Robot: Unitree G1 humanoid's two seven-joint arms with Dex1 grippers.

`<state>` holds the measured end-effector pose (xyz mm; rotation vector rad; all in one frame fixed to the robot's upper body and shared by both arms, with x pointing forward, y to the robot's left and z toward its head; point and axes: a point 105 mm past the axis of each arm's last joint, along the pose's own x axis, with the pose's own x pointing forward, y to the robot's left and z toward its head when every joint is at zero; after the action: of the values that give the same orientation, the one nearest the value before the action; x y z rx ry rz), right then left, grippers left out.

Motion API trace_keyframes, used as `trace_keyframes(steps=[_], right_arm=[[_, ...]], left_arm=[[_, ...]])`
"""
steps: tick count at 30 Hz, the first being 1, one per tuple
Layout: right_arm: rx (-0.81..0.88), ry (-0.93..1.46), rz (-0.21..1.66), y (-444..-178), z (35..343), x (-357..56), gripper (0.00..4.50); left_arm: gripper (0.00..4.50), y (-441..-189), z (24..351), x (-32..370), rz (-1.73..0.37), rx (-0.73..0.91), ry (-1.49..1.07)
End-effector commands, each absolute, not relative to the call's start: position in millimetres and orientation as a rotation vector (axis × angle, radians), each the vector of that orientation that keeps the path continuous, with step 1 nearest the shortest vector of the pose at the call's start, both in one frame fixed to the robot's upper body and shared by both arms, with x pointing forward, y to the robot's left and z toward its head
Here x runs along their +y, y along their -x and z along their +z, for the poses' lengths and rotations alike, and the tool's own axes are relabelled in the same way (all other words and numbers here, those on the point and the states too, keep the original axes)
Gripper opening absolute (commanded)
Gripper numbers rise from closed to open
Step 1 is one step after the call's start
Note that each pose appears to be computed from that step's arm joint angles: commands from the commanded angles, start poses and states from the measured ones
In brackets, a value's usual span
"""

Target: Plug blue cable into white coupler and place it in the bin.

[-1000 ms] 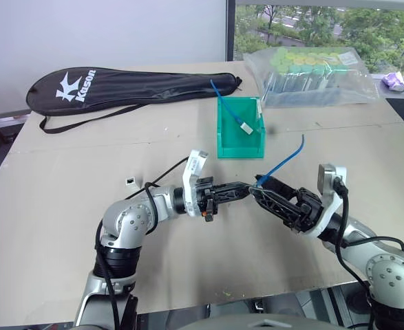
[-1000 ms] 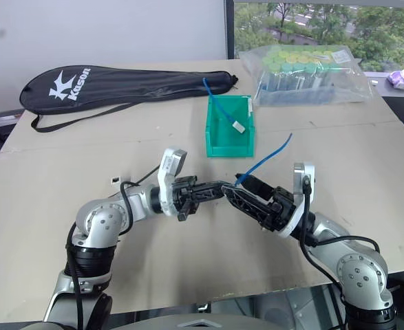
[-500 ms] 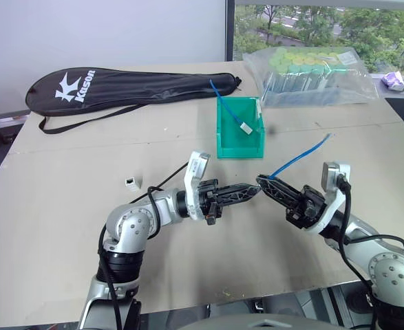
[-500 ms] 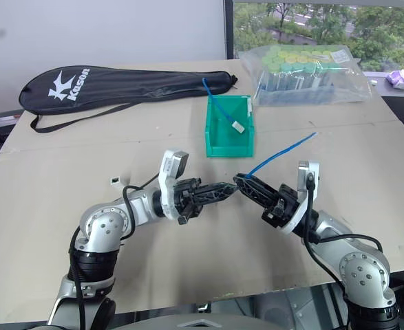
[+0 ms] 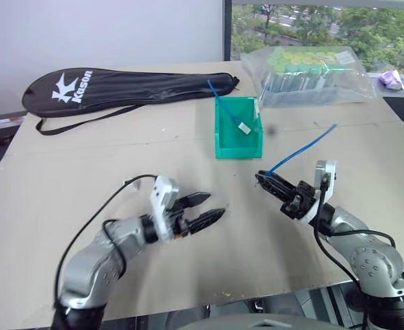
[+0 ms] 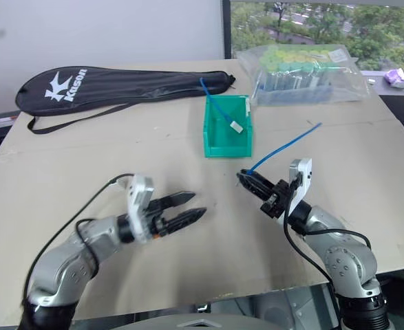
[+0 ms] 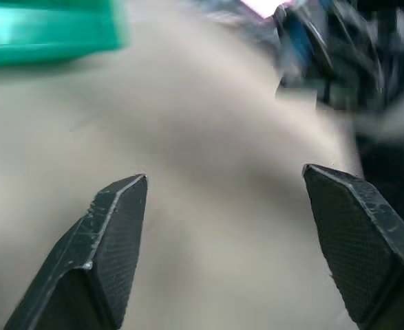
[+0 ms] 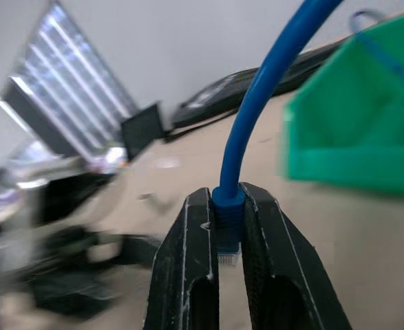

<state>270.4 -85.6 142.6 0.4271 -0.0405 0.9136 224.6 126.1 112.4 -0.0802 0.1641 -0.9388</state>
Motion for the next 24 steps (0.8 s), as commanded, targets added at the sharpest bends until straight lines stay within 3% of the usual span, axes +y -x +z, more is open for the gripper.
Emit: trace_keyframes(steps=[1,6,11,24], right_arm=[[-0.140,-0.317,0.925,-276,152,-80,0.00],[-0.184,-0.283,0.972,-282,158,-69,0.00],[-0.196,-0.254,1.022,-282,161,-59,0.00],[-0.224,-0.264,1.022,-276,169,-56,0.00]], left_arm=[[3.78,-216,136,135,-0.787,0.014,0.002],[3.78,-214,129,184,-0.339,-0.040,-0.133],[3.78,-229,104,236,0.100,-0.008,-0.238],[3.78,-279,67,234,0.187,0.034,-0.164]])
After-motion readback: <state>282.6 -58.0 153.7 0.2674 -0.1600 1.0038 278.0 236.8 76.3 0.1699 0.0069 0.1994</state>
